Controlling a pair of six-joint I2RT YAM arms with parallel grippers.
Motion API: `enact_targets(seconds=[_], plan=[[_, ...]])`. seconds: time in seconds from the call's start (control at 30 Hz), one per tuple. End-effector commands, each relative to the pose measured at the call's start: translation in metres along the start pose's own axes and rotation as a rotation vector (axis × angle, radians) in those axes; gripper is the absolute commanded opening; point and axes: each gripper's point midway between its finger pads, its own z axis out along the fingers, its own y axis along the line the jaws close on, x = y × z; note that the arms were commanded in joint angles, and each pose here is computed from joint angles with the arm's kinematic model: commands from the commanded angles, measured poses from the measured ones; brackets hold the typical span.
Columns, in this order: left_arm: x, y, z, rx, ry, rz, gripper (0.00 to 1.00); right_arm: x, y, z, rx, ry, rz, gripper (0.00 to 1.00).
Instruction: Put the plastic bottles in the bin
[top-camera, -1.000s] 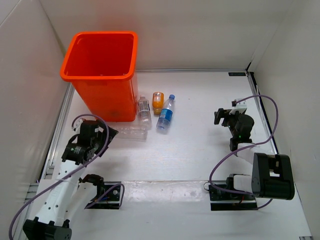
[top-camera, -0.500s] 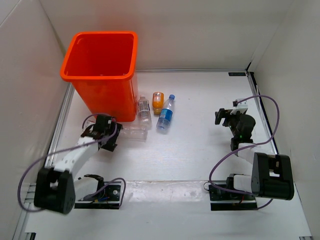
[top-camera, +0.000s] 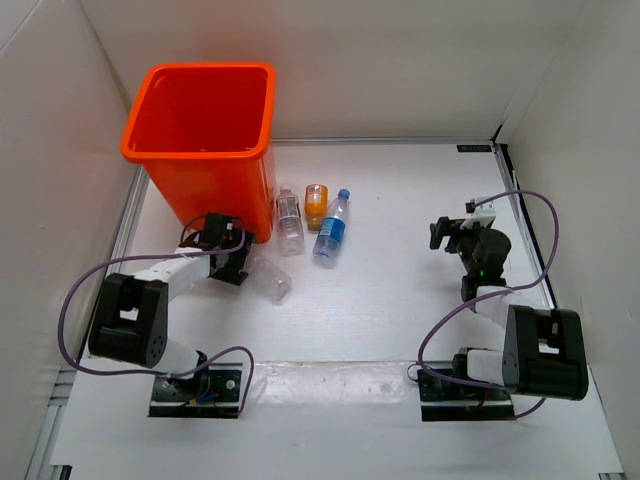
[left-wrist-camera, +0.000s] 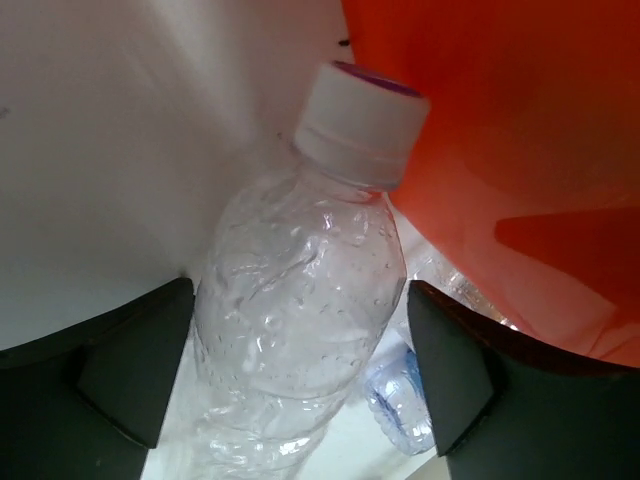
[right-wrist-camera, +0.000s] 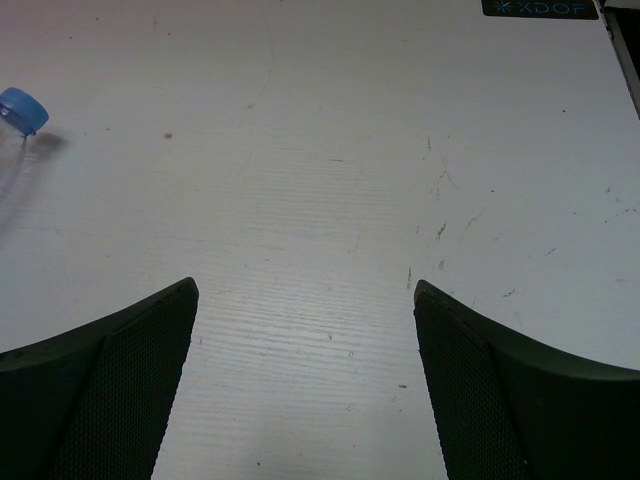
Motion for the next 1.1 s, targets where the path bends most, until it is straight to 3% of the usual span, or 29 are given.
enact_targets(seconds=[0.0,0.1,0.13,0.2,0.23,0.37,0.4,0.5,0.53,0.57,0.6,0.63,0.67,0.77,0.83,0.87,0.93,1.0,1.07], plan=[[-0.004,-0.014,0.004,0.022,0.017,0.008,0.96,-0.022,0.001,0.004,-0.009,-0.072,-0.017,0.90],[0.003,-0.015,0.009,0.042,0.059,0.021,0.79,-0.023,0.000,0.004,-0.007,-0.072,-0.017,0.90],[0.006,-0.009,0.011,0.041,0.071,0.015,0.65,-0.023,0.001,0.004,-0.009,-0.073,-0.017,0.90],[0.012,-0.001,0.011,0.054,0.093,0.012,0.45,-0.023,0.000,0.004,-0.007,-0.073,-0.017,0.90],[0.014,0.011,0.008,0.051,0.094,0.011,0.25,-0.023,0.000,0.004,-0.007,-0.072,-0.018,0.90],[0.017,0.032,-0.010,0.041,0.099,-0.006,0.03,-0.023,0.000,0.004,-0.007,-0.073,-0.017,0.90],[0.013,0.013,-0.035,0.148,0.076,0.004,0.01,-0.022,0.000,0.004,-0.009,-0.071,-0.016,0.90],[0.019,0.017,-0.065,0.139,0.060,0.078,0.00,-0.023,0.000,0.003,-0.007,-0.072,-0.016,0.90],[0.000,0.000,-0.097,0.244,-0.057,0.101,0.00,-0.023,-0.001,0.004,-0.006,-0.075,-0.018,0.90],[0.005,-0.013,-0.127,0.276,-0.073,0.151,0.00,-0.022,0.000,0.003,-0.010,-0.072,-0.016,0.90],[-0.008,-0.007,-0.142,0.260,-0.158,0.174,0.00,-0.022,0.000,0.004,-0.012,-0.071,-0.017,0.90],[-0.024,-0.016,-0.179,0.366,-0.260,0.203,0.00,-0.023,-0.001,0.004,-0.010,-0.074,-0.016,0.90],[-0.019,-0.032,-0.215,0.448,-0.267,0.242,0.03,-0.023,0.000,0.003,-0.013,-0.075,-0.017,0.90],[-0.051,-0.054,-0.281,0.578,-0.464,0.316,0.21,-0.023,-0.001,0.004,-0.012,-0.075,-0.016,0.90],[-0.068,-0.084,-0.341,0.663,-0.563,0.377,0.24,-0.024,0.000,0.004,-0.015,-0.077,-0.017,0.90],[-0.078,-0.084,-0.350,0.616,-0.630,0.474,0.25,-0.024,0.000,0.003,-0.015,-0.078,-0.018,0.90],[-0.090,-0.128,-0.387,0.592,-0.698,0.540,0.27,-0.023,-0.001,0.003,-0.013,-0.075,-0.016,0.90],[-0.105,-0.158,-0.439,0.662,-0.782,0.529,0.32,-0.024,-0.001,0.004,-0.013,-0.077,-0.017,0.90],[-0.114,-0.181,-0.441,0.626,-0.849,0.588,0.41,-0.023,0.000,0.003,-0.015,-0.075,-0.017,0.90]])
